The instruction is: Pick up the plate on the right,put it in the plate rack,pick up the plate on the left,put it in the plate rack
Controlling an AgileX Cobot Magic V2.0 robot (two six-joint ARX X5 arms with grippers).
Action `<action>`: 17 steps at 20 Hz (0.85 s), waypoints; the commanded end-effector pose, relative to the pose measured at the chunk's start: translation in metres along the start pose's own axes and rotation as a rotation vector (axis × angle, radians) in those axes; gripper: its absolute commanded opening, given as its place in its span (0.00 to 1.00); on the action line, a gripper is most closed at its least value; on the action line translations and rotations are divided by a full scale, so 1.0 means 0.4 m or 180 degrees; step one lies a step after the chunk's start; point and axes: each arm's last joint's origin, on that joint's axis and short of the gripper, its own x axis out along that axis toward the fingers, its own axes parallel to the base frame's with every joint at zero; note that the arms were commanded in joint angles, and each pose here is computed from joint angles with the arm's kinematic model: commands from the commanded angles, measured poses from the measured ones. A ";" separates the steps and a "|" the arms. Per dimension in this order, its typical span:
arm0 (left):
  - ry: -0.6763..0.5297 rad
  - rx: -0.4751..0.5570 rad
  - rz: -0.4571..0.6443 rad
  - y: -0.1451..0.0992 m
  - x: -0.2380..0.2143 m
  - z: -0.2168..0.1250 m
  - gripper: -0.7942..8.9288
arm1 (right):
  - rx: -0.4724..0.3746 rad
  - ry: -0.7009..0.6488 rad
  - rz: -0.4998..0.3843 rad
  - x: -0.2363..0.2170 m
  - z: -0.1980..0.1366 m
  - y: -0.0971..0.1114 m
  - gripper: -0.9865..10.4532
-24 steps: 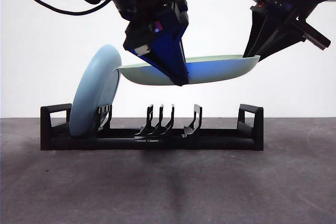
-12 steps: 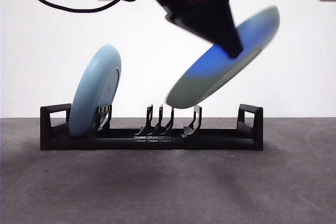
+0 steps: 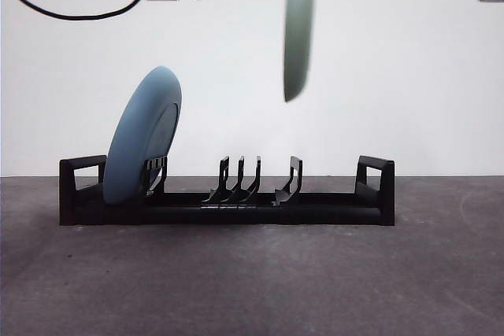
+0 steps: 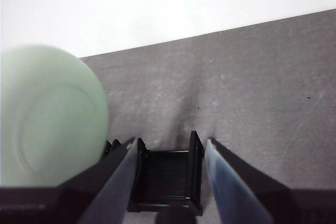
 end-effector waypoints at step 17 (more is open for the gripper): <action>0.0194 -0.0669 0.0309 0.163 0.080 -0.049 0.07 | -0.0013 0.0003 -0.0004 0.020 0.003 -0.003 0.28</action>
